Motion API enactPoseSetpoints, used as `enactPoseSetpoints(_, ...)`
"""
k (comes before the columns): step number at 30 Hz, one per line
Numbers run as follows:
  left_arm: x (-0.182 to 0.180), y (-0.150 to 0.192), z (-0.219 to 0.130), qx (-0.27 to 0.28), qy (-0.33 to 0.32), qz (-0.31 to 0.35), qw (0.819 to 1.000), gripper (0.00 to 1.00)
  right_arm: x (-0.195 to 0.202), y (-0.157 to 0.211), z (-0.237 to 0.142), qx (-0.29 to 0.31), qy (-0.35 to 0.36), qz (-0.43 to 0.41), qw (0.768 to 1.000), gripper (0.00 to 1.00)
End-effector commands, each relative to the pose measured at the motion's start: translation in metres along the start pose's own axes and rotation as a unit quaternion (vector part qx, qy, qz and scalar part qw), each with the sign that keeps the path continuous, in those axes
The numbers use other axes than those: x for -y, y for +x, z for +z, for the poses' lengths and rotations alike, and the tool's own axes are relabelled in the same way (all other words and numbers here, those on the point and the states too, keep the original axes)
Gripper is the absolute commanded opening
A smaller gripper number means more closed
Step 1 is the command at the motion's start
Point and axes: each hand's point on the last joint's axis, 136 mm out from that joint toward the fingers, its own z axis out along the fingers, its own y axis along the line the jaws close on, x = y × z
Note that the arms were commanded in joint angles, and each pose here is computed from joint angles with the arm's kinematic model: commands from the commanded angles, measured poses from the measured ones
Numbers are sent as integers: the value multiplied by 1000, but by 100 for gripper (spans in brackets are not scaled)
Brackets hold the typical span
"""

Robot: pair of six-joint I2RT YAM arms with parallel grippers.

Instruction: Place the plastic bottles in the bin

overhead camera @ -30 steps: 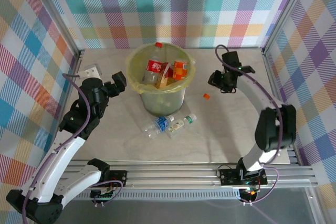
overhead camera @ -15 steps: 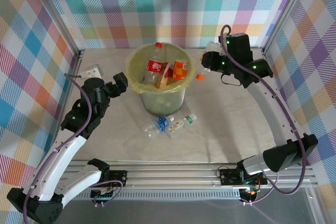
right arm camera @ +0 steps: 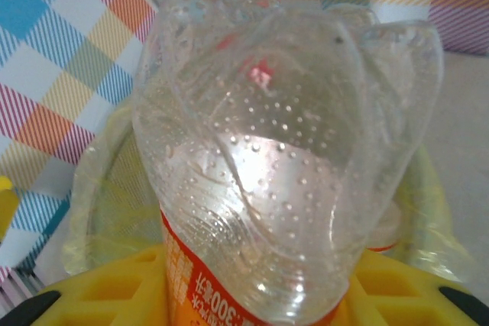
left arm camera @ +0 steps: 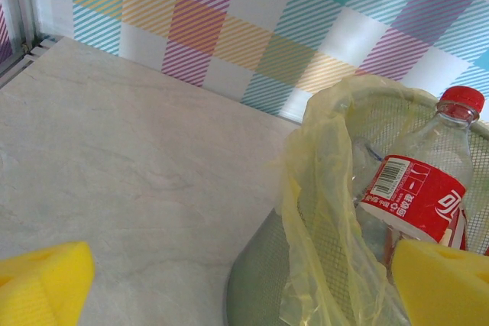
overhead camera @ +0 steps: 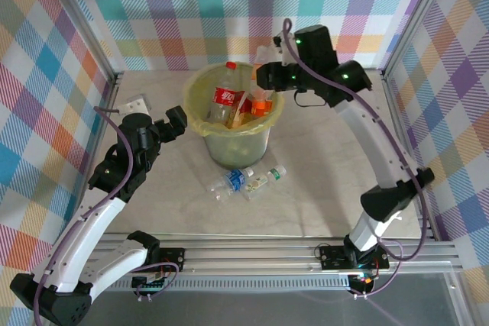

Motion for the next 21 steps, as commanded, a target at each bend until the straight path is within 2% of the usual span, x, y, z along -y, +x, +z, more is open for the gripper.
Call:
enactPoseSetpoints(1,1,-2,0,6,6,-3,1000,100,-16,8,7,-30,-20,-18,999,43)
enactPoseSetpoints(9,0,-2,0,5,4,-3,1000,100,-30,17,43,-73,-54,12,996,46)
enactPoseSetpoints(16,-1,-1,0,5,2,0,1000,100,-16,29,59,-98,-20,40,994,51)
enactPoseSetpoints(19,-1,-2,-1,5,2,-1,1000,100,-9,31,60,-101,-2,47,994,58)
enactPoseSetpoints(21,0,-2,0,5,4,-1,1000,100,-5,32,60,-100,9,48,994,66)
